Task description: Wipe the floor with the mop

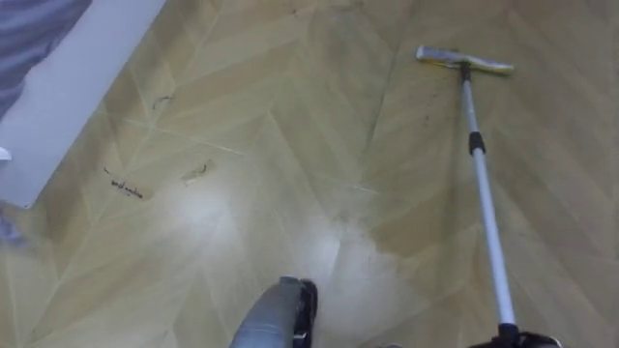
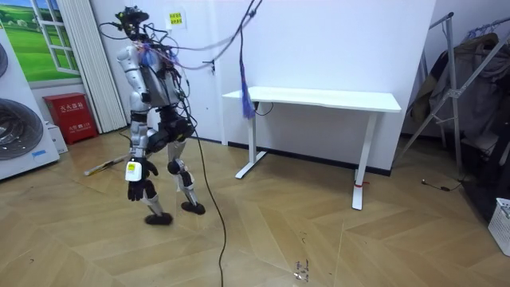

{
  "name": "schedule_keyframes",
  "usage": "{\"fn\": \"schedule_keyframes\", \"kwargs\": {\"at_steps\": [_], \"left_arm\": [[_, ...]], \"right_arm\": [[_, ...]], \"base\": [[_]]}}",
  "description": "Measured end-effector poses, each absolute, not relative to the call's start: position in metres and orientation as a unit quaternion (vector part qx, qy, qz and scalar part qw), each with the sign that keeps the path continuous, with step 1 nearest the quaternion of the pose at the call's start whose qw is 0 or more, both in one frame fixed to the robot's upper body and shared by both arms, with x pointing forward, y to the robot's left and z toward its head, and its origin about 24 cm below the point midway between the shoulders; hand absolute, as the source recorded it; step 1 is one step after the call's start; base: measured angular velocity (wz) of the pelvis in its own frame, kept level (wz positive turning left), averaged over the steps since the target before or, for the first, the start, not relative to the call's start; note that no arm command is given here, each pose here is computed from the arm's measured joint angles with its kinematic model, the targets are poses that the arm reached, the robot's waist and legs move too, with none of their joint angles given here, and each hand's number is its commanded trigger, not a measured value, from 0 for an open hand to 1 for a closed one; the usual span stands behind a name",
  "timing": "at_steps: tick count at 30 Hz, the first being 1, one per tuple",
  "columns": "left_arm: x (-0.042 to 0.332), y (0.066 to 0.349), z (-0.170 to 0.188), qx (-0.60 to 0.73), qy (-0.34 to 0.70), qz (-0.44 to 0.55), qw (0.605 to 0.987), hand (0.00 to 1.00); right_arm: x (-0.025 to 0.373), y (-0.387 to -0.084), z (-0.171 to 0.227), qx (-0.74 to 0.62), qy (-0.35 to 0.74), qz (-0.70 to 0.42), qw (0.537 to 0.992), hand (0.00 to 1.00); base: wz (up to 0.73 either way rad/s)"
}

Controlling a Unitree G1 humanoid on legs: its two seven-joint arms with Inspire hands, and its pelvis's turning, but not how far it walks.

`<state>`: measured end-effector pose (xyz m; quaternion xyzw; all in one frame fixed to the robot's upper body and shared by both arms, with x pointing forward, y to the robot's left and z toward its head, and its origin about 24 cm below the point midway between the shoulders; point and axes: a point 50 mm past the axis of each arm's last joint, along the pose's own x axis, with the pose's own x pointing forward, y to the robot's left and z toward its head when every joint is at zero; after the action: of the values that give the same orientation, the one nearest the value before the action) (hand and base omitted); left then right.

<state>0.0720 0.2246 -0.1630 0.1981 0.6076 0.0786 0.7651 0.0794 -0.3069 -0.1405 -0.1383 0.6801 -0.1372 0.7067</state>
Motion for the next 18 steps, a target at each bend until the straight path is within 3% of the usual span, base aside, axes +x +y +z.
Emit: {"fn": "schedule_keyframes", "kwargs": {"at_steps": [4,8,14,18], "left_arm": [[0.083,0.226,-0.161,0.196,0.594,0.088,0.775,0.0],[0.096,0.227,-0.156,0.2,0.563,0.103,0.795,0.0],[0.089,0.23,-0.156,0.213,0.569,0.112,0.787,0.0],[0.083,0.231,-0.158,0.201,0.586,0.13,0.774,0.0]], "right_arm": [[0.027,-0.31,-0.146,-0.138,0.723,-0.145,0.661,1.0],[-0.008,-0.29,-0.154,-0.11,0.751,-0.136,0.637,1.0],[-0.028,-0.264,-0.163,-0.086,0.767,-0.112,0.625,1.0],[0.004,-0.271,-0.161,-0.095,0.75,-0.118,0.644,1.0]], "base": [[0.05],[-0.22],[0.05],[0.01]]}}
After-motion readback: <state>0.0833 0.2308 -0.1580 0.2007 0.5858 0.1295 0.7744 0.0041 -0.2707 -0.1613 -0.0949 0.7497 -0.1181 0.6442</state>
